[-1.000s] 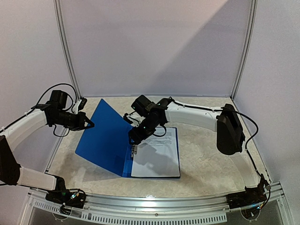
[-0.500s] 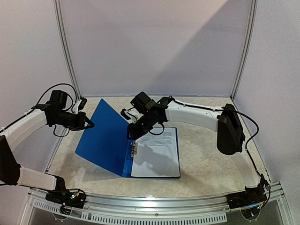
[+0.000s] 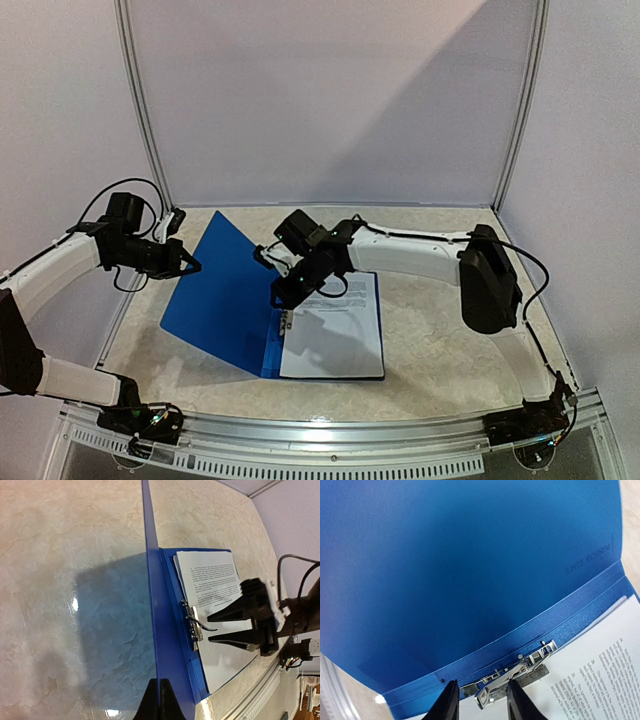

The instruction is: Put the files into the folder

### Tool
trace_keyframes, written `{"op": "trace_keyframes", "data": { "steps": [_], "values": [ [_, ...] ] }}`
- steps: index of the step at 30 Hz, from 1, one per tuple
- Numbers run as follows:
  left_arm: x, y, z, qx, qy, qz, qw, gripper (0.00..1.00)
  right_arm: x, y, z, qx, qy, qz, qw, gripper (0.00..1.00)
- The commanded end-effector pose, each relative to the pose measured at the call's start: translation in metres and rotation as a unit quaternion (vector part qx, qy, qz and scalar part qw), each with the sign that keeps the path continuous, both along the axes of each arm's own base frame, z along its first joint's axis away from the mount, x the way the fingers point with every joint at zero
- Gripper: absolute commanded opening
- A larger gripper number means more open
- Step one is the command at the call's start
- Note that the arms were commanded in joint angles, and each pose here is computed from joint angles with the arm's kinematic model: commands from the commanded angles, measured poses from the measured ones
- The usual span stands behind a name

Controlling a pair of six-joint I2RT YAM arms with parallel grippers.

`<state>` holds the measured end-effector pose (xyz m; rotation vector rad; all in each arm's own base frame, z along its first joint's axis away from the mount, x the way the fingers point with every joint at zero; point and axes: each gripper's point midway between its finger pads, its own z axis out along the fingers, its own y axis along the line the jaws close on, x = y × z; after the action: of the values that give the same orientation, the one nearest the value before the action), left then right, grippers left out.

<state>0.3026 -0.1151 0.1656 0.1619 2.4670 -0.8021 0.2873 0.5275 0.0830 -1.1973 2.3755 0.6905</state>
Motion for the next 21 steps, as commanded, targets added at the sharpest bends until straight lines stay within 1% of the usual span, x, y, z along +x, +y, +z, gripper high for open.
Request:
{"op": "trace_keyframes", "data": {
  "steps": [1,3,4,7,10,13,15,17,18,21],
  "values": [
    [0.001,0.002,0.002,-0.003,-0.009,0.002,1.000,0.00,-0.005,0.004,0.002,0.007,-0.085,0.053,0.995,0.39],
    [0.001,0.002,0.002,-0.002,-0.008,0.001,1.000,0.00,-0.005,0.008,0.016,0.043,-0.129,0.076,0.988,0.43],
    [0.001,0.002,0.002,-0.002,-0.009,0.001,1.000,0.00,-0.006,0.009,0.031,0.065,-0.151,0.086,0.983,0.45],
    [0.001,0.002,0.002,-0.002,-0.009,0.001,1.000,0.00,-0.011,0.009,0.050,0.096,-0.184,0.111,0.972,0.50],
    [0.001,0.003,0.002,-0.001,-0.009,0.001,1.000,0.00,-0.013,0.007,0.058,0.087,-0.200,0.136,0.966,0.55],
    [0.000,0.003,0.002,0.001,-0.009,0.002,1.000,0.00,-0.015,0.001,0.049,0.054,-0.227,0.177,0.956,0.56],
    [0.000,0.003,0.002,0.001,-0.009,0.002,1.000,0.00,-0.017,-0.004,0.042,0.034,-0.244,0.207,0.947,0.53],
    [0.000,0.004,0.003,0.002,-0.010,0.002,1.000,0.00,-0.018,-0.009,0.033,0.013,-0.270,0.249,0.930,0.41],
    [0.000,0.004,0.003,0.002,-0.010,0.003,1.000,0.00,-0.016,-0.009,0.029,0.002,-0.287,0.264,0.921,0.37],
    [0.001,0.005,0.001,0.002,-0.008,0.004,1.000,0.00,-0.008,-0.008,0.022,-0.021,-0.310,0.278,0.909,0.35]
  ]
}}
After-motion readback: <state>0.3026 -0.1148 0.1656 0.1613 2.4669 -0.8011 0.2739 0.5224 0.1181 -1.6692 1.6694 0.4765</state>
